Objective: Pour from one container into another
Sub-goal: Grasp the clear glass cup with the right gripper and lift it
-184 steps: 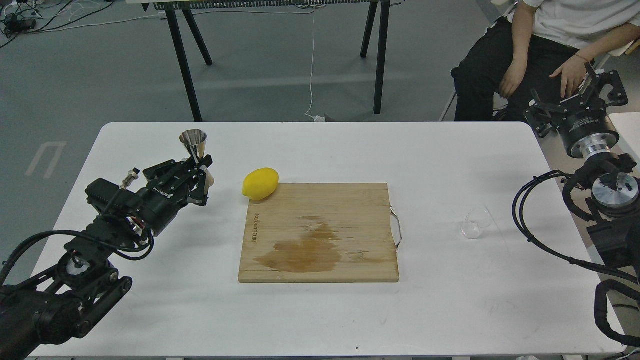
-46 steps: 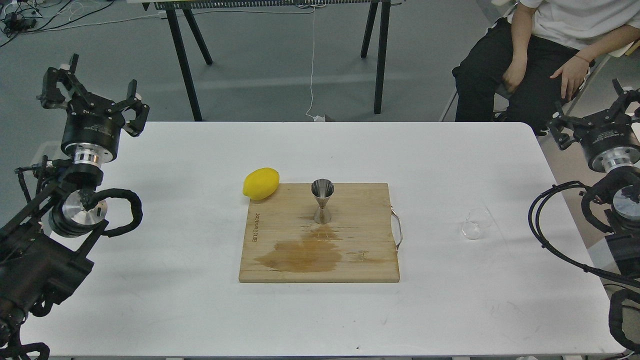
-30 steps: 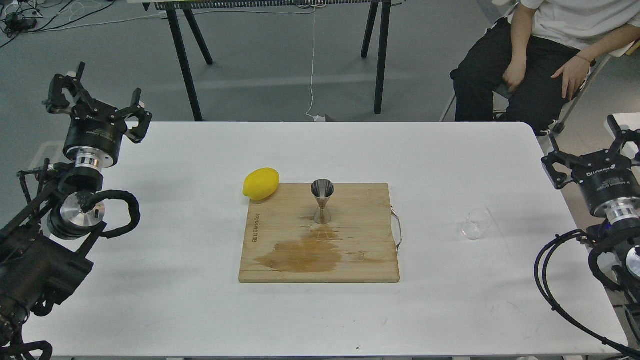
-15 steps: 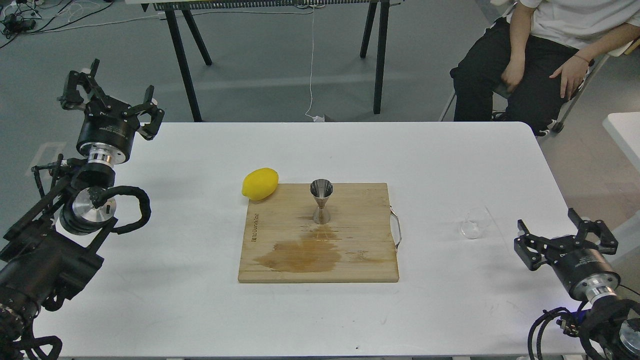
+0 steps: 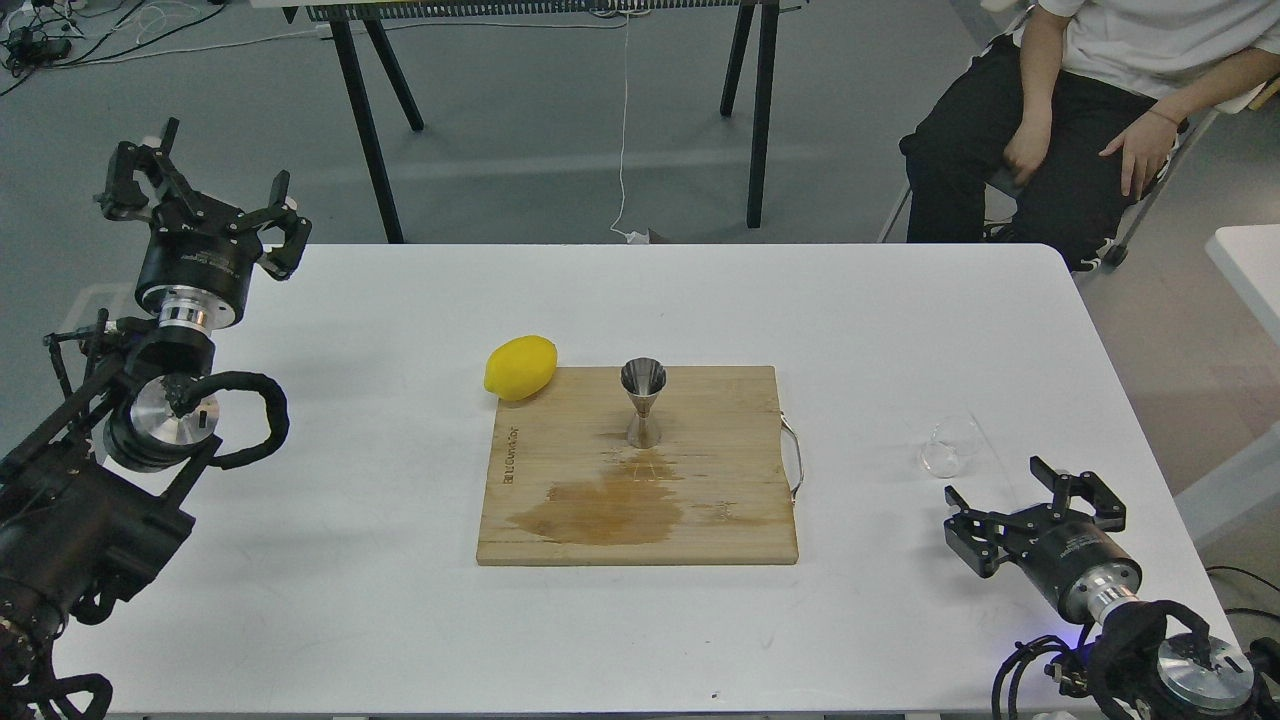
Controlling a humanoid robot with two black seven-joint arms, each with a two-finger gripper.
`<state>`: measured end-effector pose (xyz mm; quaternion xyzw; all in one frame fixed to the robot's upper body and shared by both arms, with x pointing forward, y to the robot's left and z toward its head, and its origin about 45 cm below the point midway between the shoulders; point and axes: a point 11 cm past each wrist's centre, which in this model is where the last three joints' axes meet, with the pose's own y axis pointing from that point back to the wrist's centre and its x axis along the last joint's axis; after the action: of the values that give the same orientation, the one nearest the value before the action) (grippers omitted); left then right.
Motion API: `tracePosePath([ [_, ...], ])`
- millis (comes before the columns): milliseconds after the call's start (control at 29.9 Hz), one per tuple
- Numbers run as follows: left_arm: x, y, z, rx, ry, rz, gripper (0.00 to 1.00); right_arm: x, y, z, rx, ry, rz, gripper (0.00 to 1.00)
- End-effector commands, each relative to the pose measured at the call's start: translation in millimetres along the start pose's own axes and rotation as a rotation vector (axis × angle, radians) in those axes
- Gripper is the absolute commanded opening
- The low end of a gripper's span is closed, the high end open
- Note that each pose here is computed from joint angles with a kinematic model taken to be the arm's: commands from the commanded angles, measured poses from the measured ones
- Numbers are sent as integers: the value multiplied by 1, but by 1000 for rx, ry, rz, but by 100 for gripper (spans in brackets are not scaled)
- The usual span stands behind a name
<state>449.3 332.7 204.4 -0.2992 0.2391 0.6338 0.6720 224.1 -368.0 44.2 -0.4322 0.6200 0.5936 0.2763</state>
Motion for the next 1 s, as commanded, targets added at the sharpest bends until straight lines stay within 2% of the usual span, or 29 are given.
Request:
tracePosePath([
  [0,1,0,0,1,-2,3,100,1,-16,10,-4,-21,8,99],
  [301,4,1,4,-6,-13,8,100,-7,-35,13,14,-51,-11,99],
  [568,9,2,6,-10,-24,34,100,2,-46,13,37,-79,16,91],
  [970,8,2,7,-12,-24,34,100,-2,-46,13,28,-88,-46,55],
])
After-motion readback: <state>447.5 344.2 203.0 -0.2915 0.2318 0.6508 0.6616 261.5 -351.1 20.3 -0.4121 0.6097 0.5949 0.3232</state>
